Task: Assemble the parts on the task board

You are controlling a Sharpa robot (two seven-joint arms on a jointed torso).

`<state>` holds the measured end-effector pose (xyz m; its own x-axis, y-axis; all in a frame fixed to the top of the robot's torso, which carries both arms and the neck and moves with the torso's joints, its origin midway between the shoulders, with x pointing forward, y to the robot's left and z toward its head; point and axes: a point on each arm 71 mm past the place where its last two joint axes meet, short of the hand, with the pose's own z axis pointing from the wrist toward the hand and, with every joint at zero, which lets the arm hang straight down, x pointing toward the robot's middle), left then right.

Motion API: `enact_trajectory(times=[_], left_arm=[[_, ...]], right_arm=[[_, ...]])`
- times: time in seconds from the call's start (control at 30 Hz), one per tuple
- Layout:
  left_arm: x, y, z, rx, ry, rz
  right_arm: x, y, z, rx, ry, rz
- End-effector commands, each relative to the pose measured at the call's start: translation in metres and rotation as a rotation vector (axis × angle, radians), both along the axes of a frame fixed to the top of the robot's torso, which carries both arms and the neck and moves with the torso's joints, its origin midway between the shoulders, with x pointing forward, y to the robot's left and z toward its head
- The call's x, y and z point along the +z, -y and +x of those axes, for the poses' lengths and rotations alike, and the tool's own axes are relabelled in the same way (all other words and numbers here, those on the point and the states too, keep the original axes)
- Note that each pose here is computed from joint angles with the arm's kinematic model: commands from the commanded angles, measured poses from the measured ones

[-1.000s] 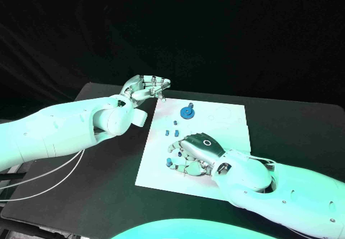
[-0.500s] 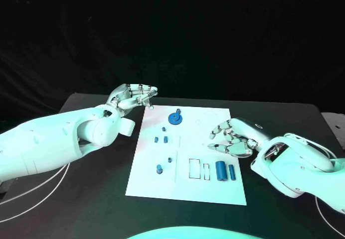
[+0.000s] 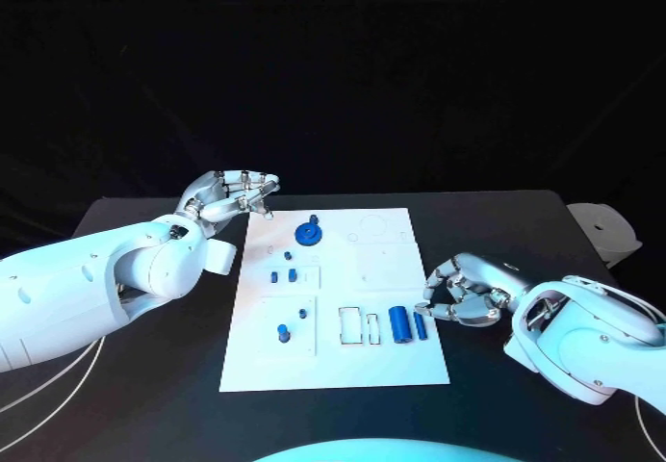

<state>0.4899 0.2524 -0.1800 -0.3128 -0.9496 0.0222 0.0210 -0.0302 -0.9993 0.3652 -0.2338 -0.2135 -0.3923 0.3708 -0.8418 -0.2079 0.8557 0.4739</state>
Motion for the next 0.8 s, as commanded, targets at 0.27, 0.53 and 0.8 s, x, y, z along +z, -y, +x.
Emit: enact_trajectory(times=[0.27, 0.53, 0.8], left_arm=[[0.0005, 0.004, -0.0018, -0.025, 0.001, -0.015], [0.0005, 0.004, -0.0022, -0.025, 0.001, -0.015], [0.0007, 0.003, -0.0026, -0.024, 0.001, -0.015]], right_arm=[[-0.019, -0.017, -0.008, -0.004, 0.021, -0.109], [-0.027, -0.026, -0.006, 0.004, 0.02, -0.118], [-0.032, -0.031, -0.003, 0.007, 0.018, -0.136]])
